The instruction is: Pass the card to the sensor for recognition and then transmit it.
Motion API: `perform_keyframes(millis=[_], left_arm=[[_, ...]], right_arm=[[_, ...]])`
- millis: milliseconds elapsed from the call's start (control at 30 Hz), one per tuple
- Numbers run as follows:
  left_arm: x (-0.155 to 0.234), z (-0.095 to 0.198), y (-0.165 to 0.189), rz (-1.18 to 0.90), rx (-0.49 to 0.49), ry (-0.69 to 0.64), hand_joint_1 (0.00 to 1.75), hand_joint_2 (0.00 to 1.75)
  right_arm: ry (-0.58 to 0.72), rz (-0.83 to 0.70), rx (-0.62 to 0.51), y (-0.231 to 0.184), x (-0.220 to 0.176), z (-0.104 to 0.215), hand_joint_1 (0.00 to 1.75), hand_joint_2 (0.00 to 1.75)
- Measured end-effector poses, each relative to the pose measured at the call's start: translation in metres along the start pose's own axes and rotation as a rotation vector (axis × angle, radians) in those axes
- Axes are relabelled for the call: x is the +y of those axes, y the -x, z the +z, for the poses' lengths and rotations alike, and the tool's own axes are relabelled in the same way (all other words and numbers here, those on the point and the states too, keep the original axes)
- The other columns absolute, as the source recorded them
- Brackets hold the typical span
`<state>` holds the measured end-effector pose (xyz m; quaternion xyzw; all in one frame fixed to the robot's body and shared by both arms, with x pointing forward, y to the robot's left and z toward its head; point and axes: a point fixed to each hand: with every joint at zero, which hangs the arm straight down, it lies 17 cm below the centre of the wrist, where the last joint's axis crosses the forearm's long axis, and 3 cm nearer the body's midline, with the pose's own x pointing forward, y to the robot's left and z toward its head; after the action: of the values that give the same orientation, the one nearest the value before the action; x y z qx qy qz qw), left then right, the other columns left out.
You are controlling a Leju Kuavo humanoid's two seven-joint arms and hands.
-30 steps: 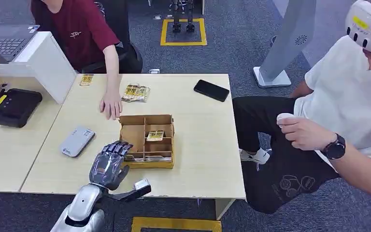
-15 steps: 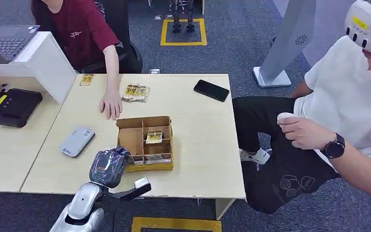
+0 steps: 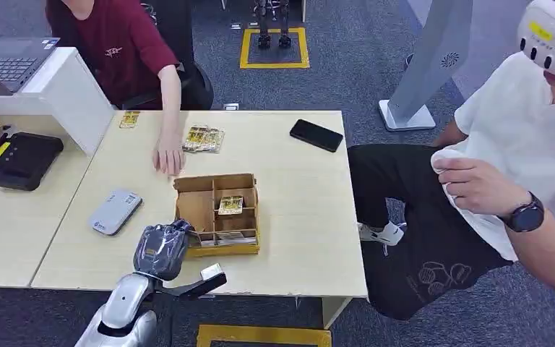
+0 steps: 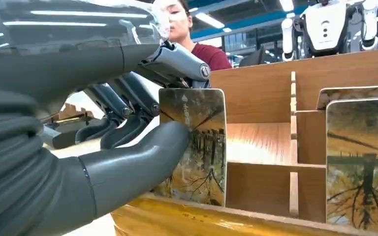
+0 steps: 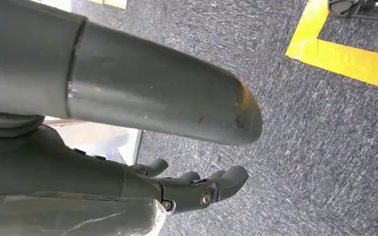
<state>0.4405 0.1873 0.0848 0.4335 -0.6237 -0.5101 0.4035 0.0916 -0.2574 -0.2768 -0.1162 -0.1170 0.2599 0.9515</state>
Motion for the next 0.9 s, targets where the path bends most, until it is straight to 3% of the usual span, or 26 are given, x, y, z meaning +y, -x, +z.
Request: perform_keyframes(millis=[400, 733, 900], left_arm=[[0.072, -0.016, 0.005, -0.009, -0.015, -0.161, 1.75, 1.75], [0.093, -0.018, 0.013, -0.017, -0.009, -0.208, 1.75, 1.75], [0.127, -0.039, 0.043, -0.106, 0.106, -0.271, 1.75, 1.75]], right_arm=[[0.0, 0.0, -0.003, 0.0, 0.0, 0.0, 0.0, 0.0], [-0.002, 0.0, -0.003, 0.0, 0.0, 0.0, 0.0, 0.0], [-0.011, 0.02, -0.012, -0.003, 0.002, 0.0, 0.0, 0.0]])
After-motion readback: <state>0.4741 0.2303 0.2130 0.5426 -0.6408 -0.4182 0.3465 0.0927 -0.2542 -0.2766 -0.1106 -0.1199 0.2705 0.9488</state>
